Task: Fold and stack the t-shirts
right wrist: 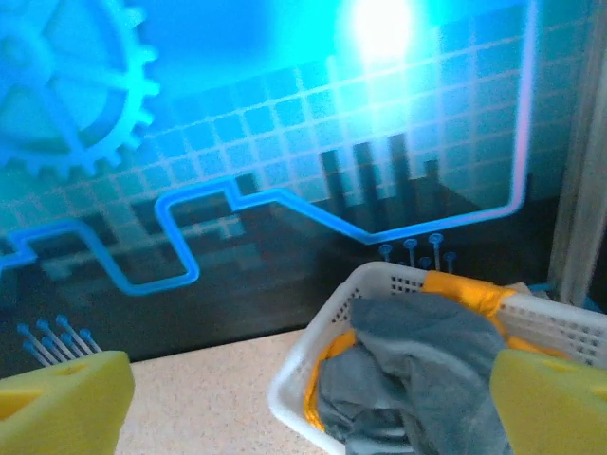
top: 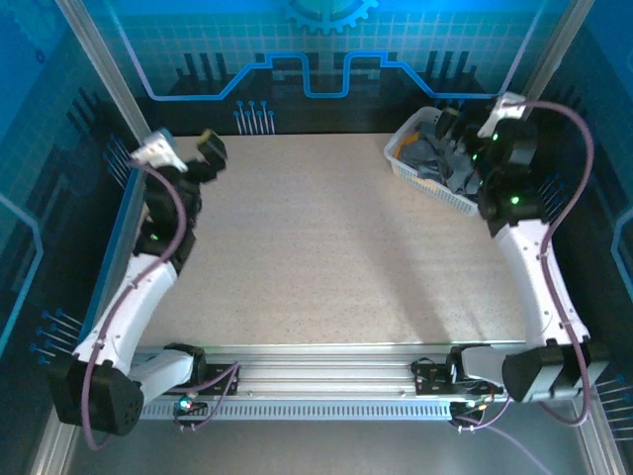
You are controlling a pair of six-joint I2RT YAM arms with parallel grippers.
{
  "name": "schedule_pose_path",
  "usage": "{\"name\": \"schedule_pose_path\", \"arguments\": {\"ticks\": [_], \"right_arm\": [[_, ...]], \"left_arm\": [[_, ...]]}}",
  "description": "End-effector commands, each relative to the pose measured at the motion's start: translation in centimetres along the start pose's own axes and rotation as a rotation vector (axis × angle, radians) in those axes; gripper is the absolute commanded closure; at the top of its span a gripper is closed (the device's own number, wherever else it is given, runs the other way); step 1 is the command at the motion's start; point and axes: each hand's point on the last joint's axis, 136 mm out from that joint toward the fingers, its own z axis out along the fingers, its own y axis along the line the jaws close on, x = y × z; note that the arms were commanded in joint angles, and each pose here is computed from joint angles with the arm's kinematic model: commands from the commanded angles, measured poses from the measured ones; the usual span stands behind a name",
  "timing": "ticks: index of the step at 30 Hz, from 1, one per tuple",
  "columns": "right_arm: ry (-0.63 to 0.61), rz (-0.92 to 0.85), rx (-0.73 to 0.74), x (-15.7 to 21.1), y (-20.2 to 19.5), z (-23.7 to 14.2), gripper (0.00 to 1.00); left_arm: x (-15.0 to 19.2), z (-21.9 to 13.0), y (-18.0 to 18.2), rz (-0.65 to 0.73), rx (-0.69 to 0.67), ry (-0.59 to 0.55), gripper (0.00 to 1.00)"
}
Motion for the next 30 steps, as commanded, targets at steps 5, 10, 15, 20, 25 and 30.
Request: {"name": "schedule_pose_path", "arguments": {"ticks": [5,10,15,20,25,30], "right_arm": [[0.553,0.058,0.295,11.4,-7.5,7.8,0.0],[0.719,0.077,0.325,16.5,-10.6,12.6,0.03],[0.872,0.122,0.336,21.9,-12.1,15.4,0.25],[0.789,0.14,0.346,20.0,-11.8,16.1,0.76],[0.501,0.077,0.302,11.3,-7.5,13.4,0.98],[0.34,0.081,0.261,4.7,-2.9,8.8,1.0]], "left_arm": [[8.8,2.0,-6.8,-0.088,0.102,0.588,0.01],[12.7,-0.1,-11.6,-0.101,0.231,0.712,0.05],[15.4,-2.5,-13.2,-0.105,0.27,0.787,0.19],[15.4,-4.1,-12.8,-0.102,0.262,0.792,0.39],[14.6,-4.9,-12.0,-0.098,0.245,0.764,0.45],[15.2,-4.8,-11.5,-0.094,0.226,0.77,0.49]]}}
